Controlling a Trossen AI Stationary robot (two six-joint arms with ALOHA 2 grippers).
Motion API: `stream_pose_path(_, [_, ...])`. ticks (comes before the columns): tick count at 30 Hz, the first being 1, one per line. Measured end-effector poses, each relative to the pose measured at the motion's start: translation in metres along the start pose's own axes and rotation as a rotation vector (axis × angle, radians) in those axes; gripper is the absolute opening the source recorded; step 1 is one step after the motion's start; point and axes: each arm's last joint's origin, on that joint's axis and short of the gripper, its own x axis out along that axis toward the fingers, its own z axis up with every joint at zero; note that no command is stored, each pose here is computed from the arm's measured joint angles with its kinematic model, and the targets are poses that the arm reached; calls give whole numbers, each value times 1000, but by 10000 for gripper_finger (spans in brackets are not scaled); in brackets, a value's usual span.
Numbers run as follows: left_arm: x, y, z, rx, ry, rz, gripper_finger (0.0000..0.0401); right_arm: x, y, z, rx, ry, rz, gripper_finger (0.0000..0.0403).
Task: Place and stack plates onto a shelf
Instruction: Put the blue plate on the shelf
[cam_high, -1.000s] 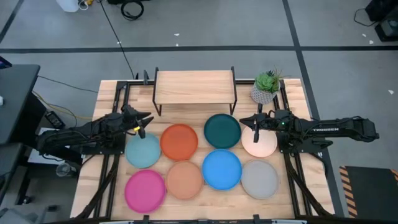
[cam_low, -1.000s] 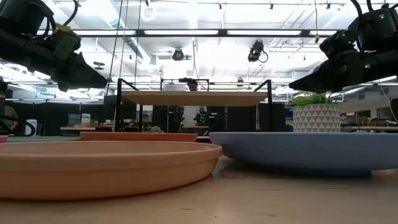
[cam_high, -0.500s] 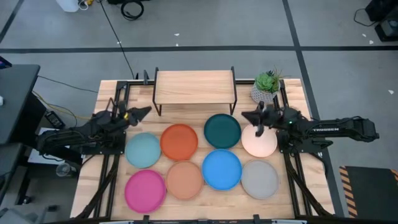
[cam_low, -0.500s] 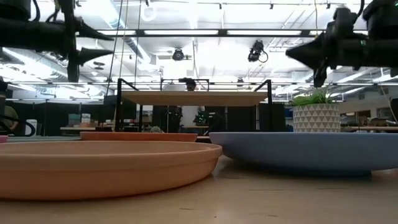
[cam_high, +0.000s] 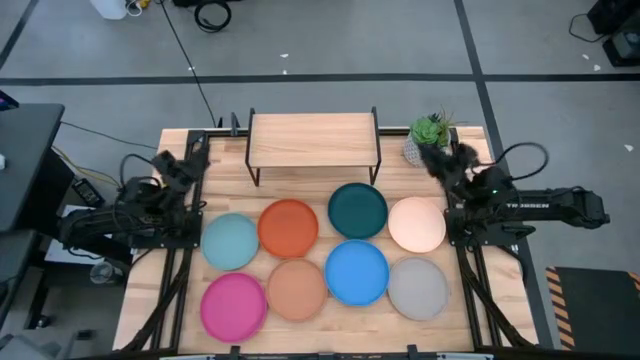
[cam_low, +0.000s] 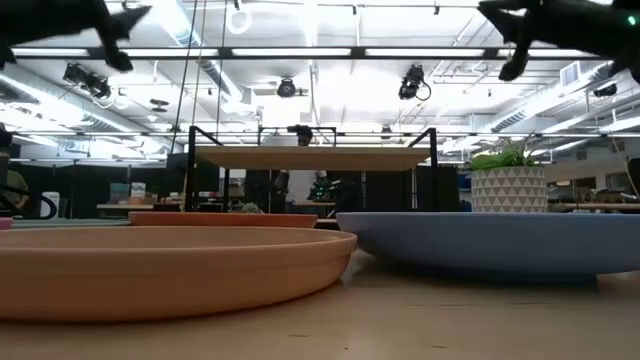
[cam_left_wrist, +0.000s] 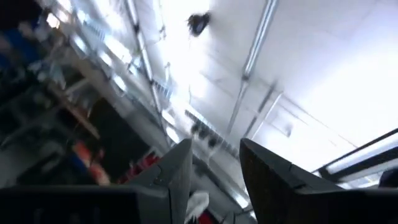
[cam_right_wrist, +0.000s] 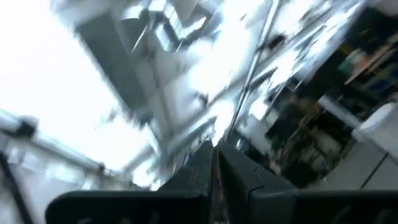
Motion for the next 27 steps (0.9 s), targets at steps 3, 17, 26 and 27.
stream_pose_path(3, [11,-17,9,38,77,-48,142,21,14,8,-54,83,12,18])
stream_pose_path(17, [65,-91,54,279,467,62,141,98,66,28,-338,666,-126,34])
stream_pose_path(26, [96,-126,71,314,547,24,141,112,90,51,-340,607,-54,27])
stream_pose_path(27, [100,-127,70,323,566,27,141,112,92,52,-341,614,-59,27])
